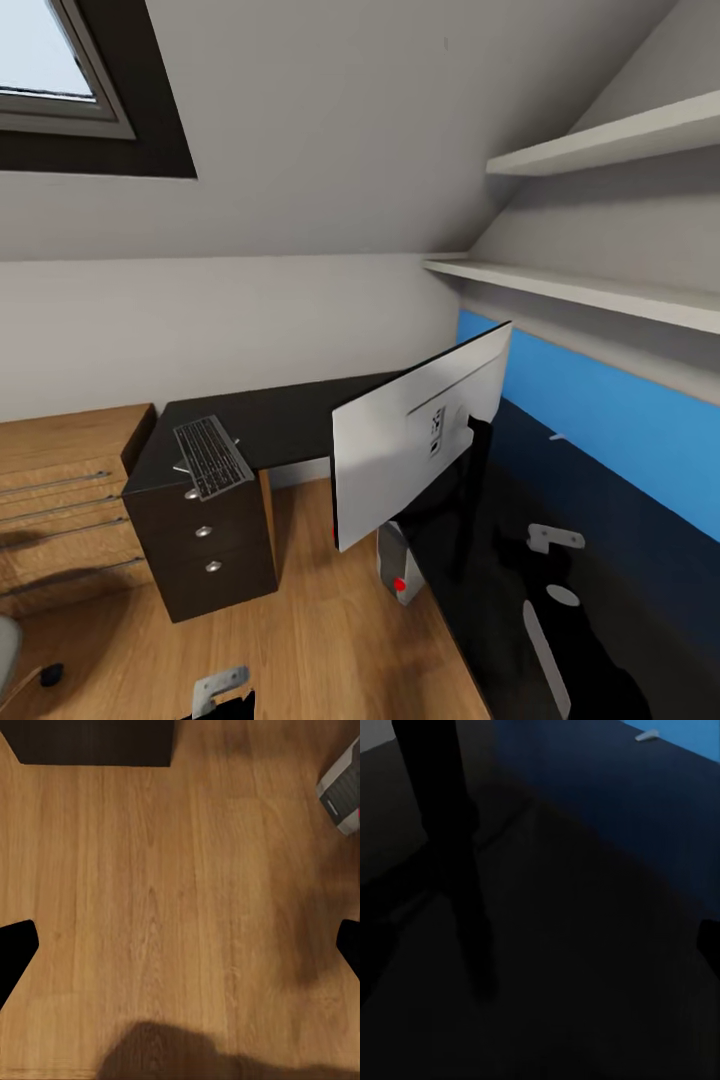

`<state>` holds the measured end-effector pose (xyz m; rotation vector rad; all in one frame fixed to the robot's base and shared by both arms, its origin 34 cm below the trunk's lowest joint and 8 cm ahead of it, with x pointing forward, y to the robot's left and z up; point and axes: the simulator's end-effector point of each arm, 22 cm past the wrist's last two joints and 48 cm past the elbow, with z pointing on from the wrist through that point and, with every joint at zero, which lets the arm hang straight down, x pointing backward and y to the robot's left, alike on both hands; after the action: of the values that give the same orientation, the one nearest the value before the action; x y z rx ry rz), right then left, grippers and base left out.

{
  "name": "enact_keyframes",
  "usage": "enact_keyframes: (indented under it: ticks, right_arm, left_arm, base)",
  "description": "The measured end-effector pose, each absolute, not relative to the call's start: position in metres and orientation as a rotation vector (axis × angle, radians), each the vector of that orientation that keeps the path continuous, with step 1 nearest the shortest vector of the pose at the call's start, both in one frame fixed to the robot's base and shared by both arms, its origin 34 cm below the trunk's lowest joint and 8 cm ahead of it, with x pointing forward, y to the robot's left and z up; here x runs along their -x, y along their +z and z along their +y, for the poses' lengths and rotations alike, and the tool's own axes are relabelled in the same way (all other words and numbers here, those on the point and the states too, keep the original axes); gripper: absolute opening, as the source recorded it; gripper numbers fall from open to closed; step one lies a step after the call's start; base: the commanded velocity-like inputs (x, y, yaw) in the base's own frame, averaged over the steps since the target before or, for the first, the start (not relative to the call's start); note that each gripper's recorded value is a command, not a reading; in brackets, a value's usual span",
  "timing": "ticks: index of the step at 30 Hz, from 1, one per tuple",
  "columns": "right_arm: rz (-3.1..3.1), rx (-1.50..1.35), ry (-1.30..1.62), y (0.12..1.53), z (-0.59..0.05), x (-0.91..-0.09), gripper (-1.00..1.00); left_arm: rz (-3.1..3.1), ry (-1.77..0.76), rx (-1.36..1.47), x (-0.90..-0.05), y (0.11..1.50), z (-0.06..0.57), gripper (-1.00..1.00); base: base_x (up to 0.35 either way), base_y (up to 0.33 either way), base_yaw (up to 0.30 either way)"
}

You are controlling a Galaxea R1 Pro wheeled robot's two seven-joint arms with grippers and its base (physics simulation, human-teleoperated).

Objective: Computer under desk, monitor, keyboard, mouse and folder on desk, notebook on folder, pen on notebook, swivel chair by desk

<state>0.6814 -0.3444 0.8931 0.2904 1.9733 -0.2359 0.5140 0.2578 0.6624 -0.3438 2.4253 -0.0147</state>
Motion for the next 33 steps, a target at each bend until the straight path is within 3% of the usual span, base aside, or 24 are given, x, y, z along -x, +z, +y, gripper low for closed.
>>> enact_keyframes:
  ticks: [33]
  right_arm:
    - [1.829, -0.287, -0.209, 0.905, -0.336, -0.73, 1.0]
  left_arm:
    - [2.49, -0.017, 0.36, -0.489, 0.628, 0.249, 1.0]
  base:
    - [0.0, 0.0, 0.0]
